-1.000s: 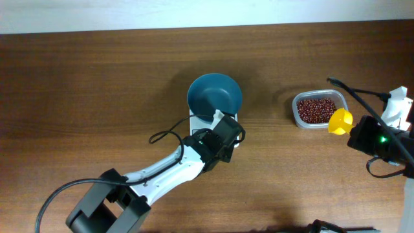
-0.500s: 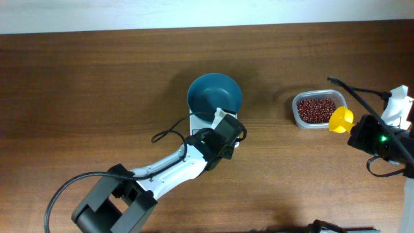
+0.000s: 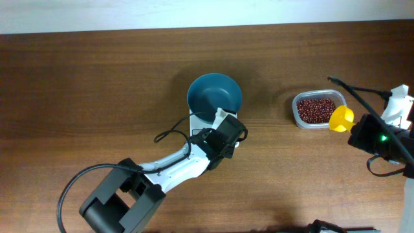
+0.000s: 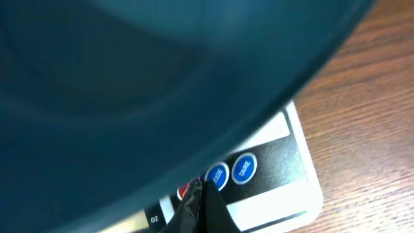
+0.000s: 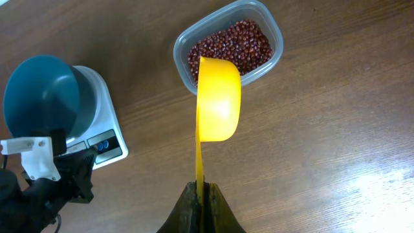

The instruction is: Scoop item into bowl and weigh 50g on scale

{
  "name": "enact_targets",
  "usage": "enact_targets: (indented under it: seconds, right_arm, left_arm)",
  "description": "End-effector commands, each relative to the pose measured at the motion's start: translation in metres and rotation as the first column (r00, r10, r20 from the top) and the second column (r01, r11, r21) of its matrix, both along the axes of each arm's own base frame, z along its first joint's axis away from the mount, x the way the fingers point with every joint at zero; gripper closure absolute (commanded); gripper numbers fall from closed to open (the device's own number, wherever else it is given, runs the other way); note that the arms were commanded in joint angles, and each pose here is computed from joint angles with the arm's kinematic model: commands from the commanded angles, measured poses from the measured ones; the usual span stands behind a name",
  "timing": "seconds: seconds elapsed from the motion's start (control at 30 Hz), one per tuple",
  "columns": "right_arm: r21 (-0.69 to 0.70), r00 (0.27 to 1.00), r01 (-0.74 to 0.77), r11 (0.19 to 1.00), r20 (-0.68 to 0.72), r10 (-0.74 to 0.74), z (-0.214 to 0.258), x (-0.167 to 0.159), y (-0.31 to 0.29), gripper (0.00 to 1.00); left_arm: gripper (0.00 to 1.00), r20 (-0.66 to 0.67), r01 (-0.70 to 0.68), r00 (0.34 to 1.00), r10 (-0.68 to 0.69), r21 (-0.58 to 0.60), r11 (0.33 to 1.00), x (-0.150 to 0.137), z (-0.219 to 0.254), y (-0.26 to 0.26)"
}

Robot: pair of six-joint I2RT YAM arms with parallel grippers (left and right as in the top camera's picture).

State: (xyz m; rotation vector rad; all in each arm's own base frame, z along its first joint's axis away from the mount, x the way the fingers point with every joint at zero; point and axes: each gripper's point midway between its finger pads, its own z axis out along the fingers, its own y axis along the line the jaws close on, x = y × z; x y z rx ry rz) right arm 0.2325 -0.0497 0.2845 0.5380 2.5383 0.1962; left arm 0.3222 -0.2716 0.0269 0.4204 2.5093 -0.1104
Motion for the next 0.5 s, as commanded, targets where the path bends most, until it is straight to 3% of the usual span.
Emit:
enact_targets:
  seconds: [0.0, 0.47]
  right_arm:
    - [-0.012, 1.000, 0.019, 1.000, 0.010, -0.018, 0.0037, 0.0004, -0.0041, 0.96]
    - [-0.013, 1.000, 0.019, 1.000, 0.012, -0.018, 0.0040, 0.0007, -0.0042, 0.96]
  left_arm:
    - [1.00, 0.029, -0.007, 1.000, 0.006, 0.033, 0.999, 0.0039, -0.0013, 0.0042]
    - [1.00, 0.044, -0.018, 0.999, 0.016, 0.043, 0.999, 0.0063, 0.0000, 0.0065]
